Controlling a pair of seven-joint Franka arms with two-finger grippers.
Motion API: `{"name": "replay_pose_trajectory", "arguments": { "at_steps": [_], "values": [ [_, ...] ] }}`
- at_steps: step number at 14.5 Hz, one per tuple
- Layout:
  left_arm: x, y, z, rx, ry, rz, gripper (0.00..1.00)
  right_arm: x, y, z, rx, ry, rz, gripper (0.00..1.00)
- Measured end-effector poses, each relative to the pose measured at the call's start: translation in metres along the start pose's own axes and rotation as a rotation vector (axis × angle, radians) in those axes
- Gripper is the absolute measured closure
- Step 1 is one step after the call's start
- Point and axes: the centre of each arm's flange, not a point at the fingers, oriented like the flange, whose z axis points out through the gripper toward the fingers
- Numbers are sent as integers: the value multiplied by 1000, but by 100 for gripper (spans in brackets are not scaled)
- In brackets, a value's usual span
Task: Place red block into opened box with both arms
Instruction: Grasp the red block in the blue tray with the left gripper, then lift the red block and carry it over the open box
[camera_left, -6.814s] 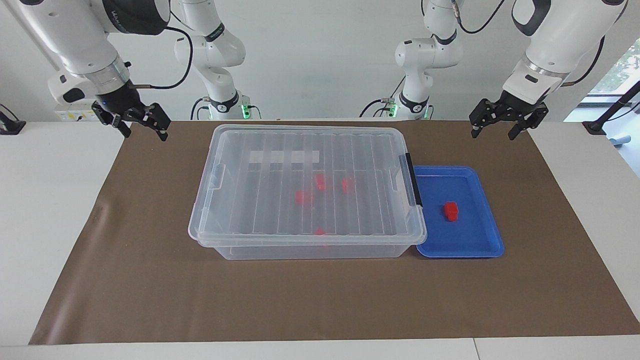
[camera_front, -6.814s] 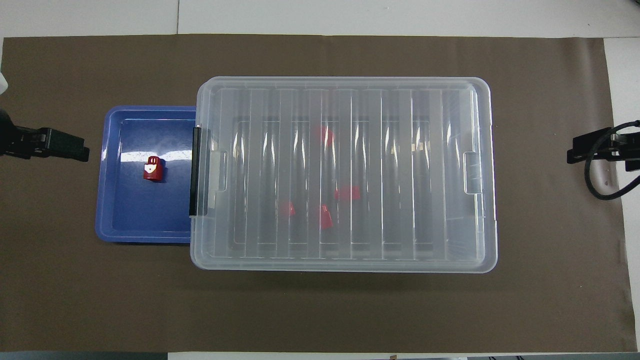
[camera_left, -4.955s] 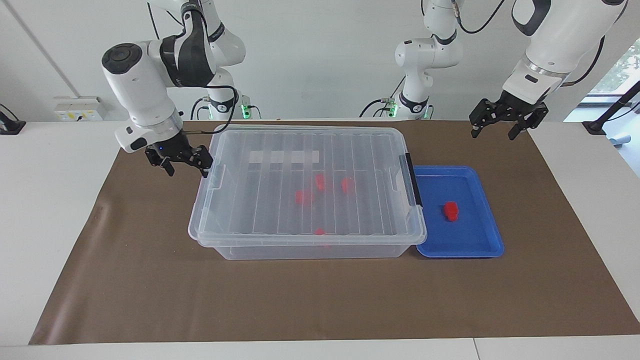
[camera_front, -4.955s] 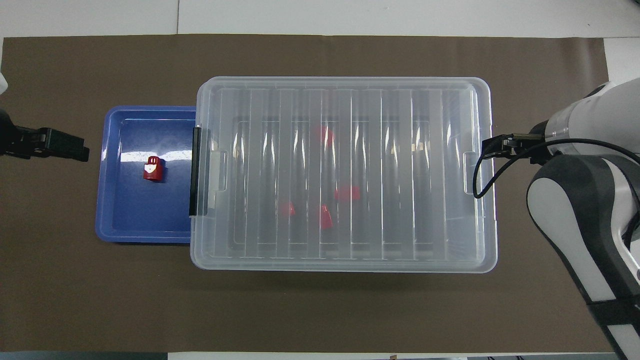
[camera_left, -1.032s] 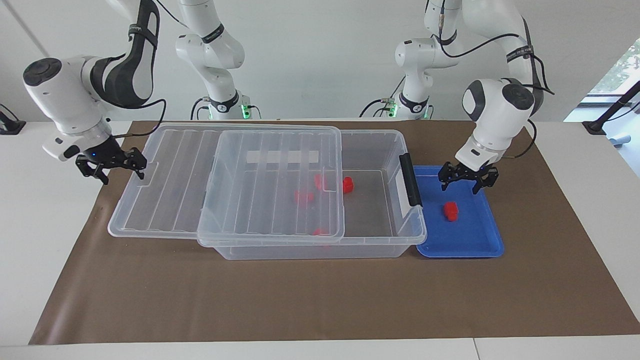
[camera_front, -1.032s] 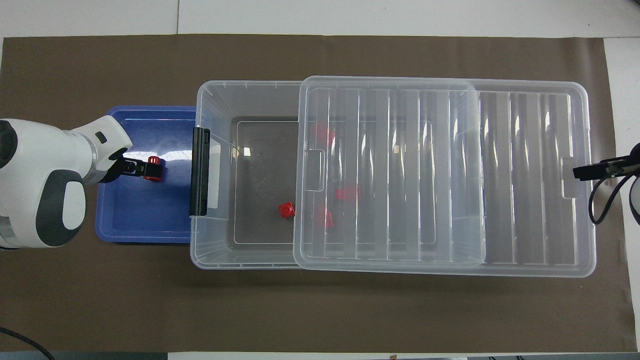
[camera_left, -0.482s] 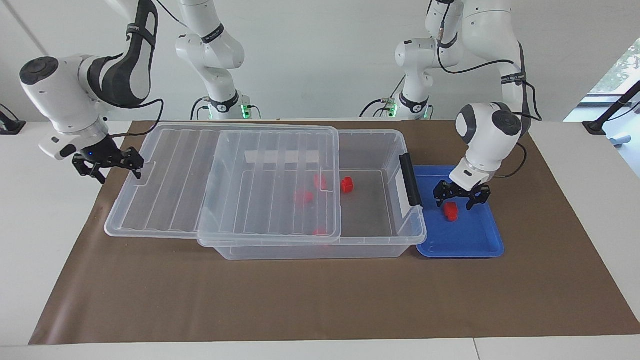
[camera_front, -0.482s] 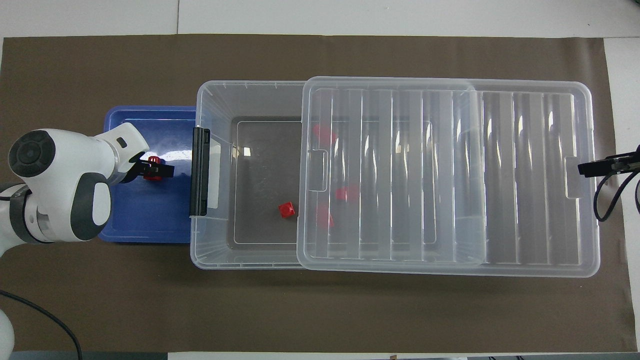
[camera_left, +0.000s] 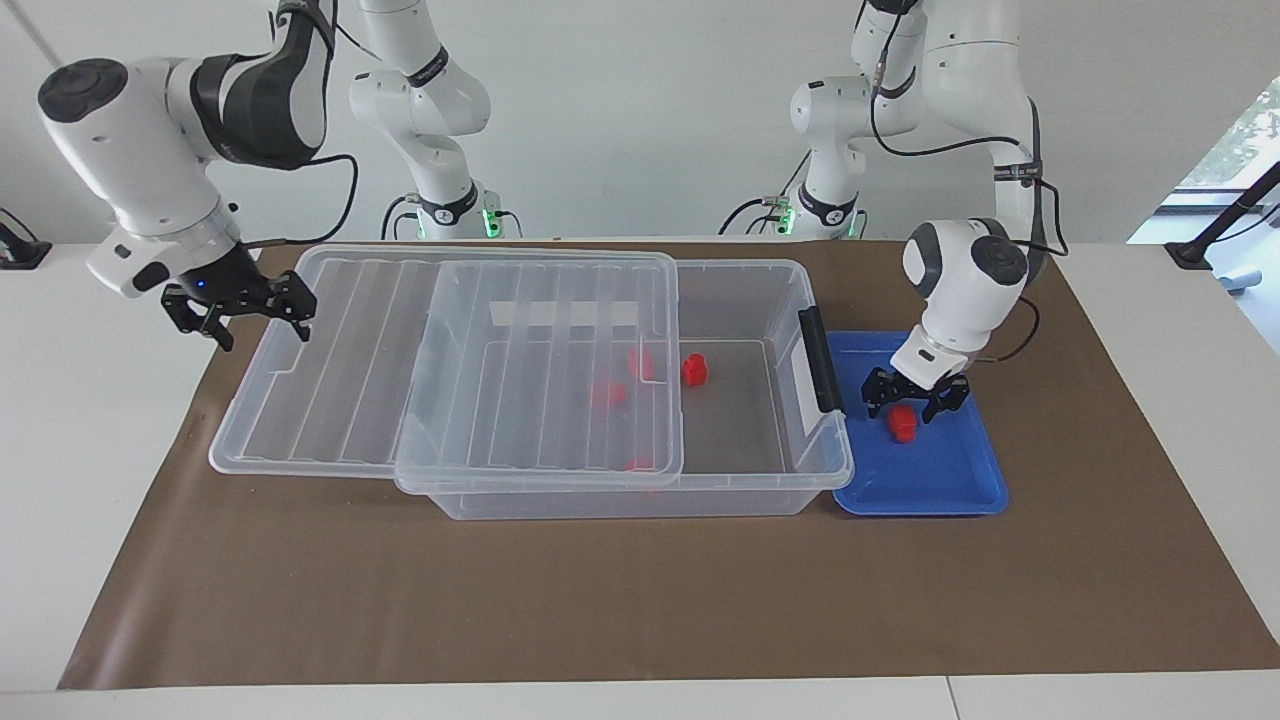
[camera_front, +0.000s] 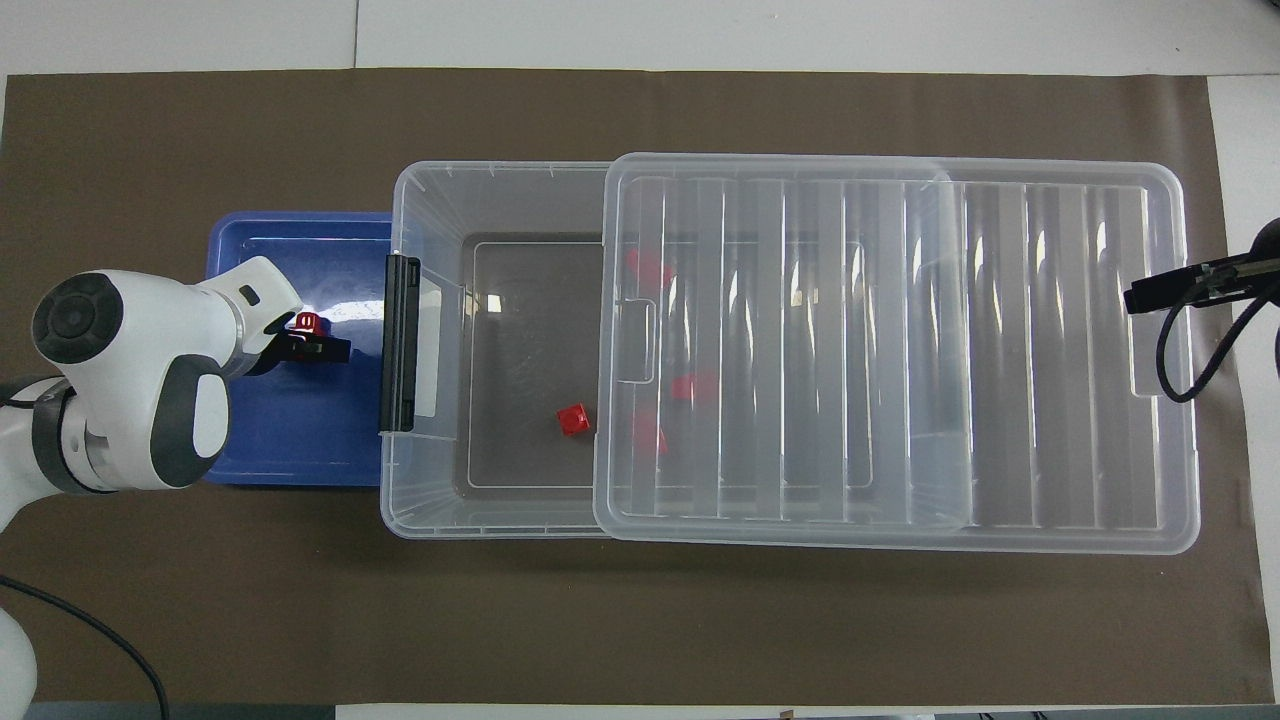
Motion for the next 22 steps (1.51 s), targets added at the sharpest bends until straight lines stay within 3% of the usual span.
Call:
{"name": "replay_pose_trajectory", "arguments": {
  "at_steps": [3,5,6,9,13,16,19,22],
  "values": [
    [1,0,-1,1,6,-15,38,-4,-21,-49,5,-21,67,0],
    [2,0,-3,1,11,-22,59,-8,-28,-57,8,-35,114,0],
    [2,0,-5,2,16,-34,66,-7,-33,-56,8,-42,122,0],
    [14,0,-36,4,41,-57,66,-6,-43,-54,9,-49,122,0],
    [35,1,-134,-2,-26,-57,66,-6,-42,-53,9,-51,123,0],
    [42,6,-194,-3,-23,-46,66,-7,-40,-52,9,-54,127,0],
    [38,31,-217,0,-10,-38,66,-7,-38,-51,9,-57,130,0],
    [36,104,-218,11,-1,-62,66,-7,-38,-50,9,-57,130,0]
  ]
}}
